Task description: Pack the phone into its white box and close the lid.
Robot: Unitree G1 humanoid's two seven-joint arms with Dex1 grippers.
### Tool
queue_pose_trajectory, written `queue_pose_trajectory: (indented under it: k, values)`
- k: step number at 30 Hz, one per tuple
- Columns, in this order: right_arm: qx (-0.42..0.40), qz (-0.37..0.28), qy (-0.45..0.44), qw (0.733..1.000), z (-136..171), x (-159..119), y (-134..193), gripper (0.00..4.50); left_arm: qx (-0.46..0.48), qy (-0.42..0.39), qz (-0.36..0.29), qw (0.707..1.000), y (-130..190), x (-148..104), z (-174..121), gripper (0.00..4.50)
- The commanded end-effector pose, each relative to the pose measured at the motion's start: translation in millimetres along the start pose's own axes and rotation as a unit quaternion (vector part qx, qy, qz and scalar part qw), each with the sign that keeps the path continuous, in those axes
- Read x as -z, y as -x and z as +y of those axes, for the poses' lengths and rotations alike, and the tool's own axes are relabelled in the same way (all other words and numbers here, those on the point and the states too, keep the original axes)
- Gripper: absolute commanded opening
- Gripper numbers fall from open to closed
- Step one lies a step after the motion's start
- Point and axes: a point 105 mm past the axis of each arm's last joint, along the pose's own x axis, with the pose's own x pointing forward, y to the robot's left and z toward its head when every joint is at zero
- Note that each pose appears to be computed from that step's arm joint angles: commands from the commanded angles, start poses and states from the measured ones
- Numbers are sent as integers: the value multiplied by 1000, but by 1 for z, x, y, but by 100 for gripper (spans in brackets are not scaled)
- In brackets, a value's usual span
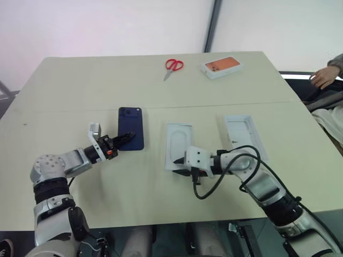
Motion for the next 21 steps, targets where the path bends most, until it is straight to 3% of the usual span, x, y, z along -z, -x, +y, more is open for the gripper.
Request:
queue_pose_trajectory:
  k: [1, 12, 15, 17, 21]
  values:
    - [-30, -20, 30, 999, 7, -15, -20, 127, 62, -30, -21, 997, -2, -20, -36, 0]
    - [-35, -35, 16, 999, 1, -23, -34, 127, 70, -25, -8, 997, -8, -10, -41, 0]
    - [-33, -37, 19, 999, 0, -24, -33, 218, 68, -23, -8, 997, -9, -8, -39, 0]
    - [-38, -38, 23, 998, 3, -26, -31, 305, 66, -22, -7, 998, -8, -6, -38, 0]
    - [-32, -54, 11, 998, 2, -33, -27, 305, 61, -19, -3, 998, -8, -4, -35, 0]
